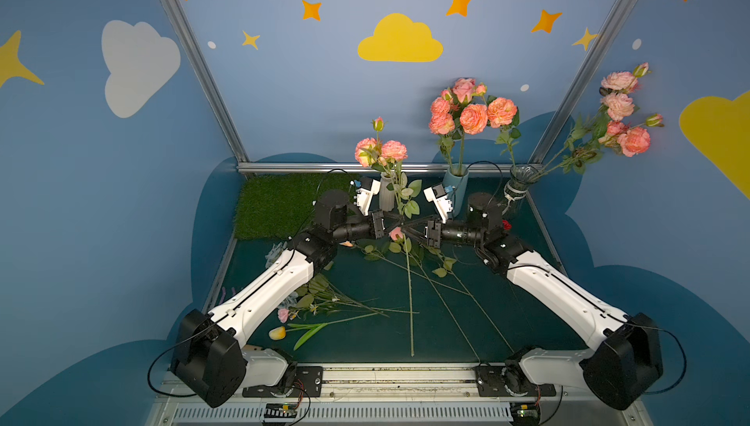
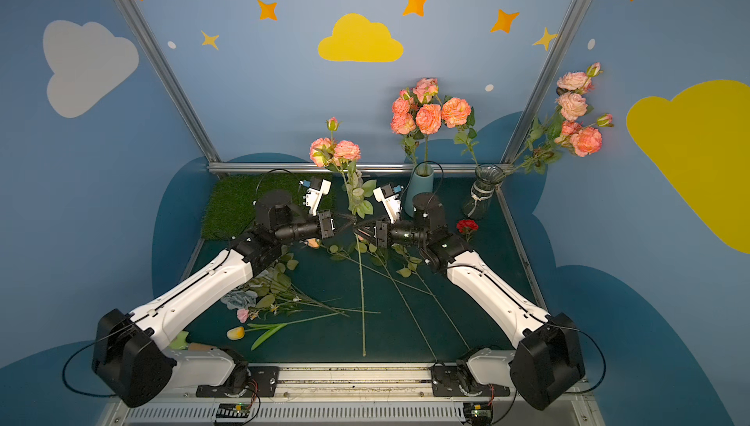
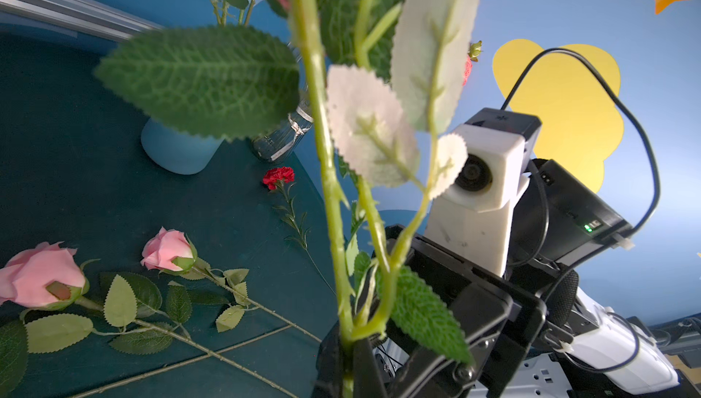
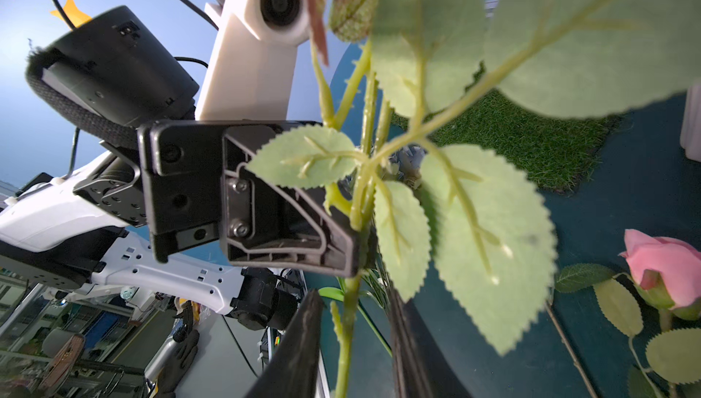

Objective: Place the pink flowers into the vase
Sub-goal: Pick up the flower at the center of the board.

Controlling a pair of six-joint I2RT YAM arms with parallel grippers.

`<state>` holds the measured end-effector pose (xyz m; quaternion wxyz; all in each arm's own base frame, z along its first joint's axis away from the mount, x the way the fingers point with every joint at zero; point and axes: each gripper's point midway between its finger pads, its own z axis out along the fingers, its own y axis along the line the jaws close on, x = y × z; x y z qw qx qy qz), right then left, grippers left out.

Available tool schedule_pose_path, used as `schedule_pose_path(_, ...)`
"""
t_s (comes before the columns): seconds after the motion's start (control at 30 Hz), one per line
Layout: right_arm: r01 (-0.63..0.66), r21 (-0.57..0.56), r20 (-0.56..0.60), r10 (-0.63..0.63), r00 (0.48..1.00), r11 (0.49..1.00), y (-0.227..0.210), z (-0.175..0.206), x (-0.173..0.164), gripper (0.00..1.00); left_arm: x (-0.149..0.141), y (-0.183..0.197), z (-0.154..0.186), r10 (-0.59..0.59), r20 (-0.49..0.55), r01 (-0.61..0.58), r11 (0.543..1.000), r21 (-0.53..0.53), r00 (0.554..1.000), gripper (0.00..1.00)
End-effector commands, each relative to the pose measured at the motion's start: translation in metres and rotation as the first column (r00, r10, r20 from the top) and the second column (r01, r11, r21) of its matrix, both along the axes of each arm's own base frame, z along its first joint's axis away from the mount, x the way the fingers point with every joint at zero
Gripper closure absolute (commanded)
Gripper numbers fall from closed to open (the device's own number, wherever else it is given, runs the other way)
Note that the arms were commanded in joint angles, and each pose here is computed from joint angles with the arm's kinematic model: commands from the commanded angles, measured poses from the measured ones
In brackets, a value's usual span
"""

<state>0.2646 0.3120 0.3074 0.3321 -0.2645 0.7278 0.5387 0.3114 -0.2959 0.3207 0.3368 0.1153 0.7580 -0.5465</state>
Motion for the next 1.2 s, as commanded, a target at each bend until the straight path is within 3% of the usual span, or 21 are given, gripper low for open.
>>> schedule_pose_path(0.0,-0.031,0.019,0.025,0.030,0.999,0.999,0.004,0.009,-0.003,0.73,-0.004,0.000,0.011,-0.014,0.034,0.015,1.000,-0.026,0.999,0.98)
schedule_pose_path(0.43,-0.029,0.027,0.007,0.029,1.000,0.999,0.008,0.005,0.004,1.00,-0.002,-0.003,0.011,-0.025,0.015,0.026,0.999,-0.037,1.000,0.98)
schedule_pose_path(0.63,-0.062,0.042,0.001,0.062,0.998,0.997,0.014,0.008,0.003,0.99,-0.002,-0.003,0.010,-0.024,0.011,0.024,0.999,-0.040,1.000,0.98)
schedule_pose_path(0.77,-0.084,0.043,0.006,0.083,0.997,0.996,0.019,0.010,-0.001,0.90,-0.002,-0.004,0.008,-0.029,0.004,0.029,0.998,-0.047,1.000,0.98)
schedule_pose_path(1.17,-0.090,0.050,-0.002,0.090,0.996,0.995,0.022,0.008,-0.003,1.00,-0.003,-0.003,0.006,-0.025,0.000,0.025,0.998,-0.055,1.000,0.97)
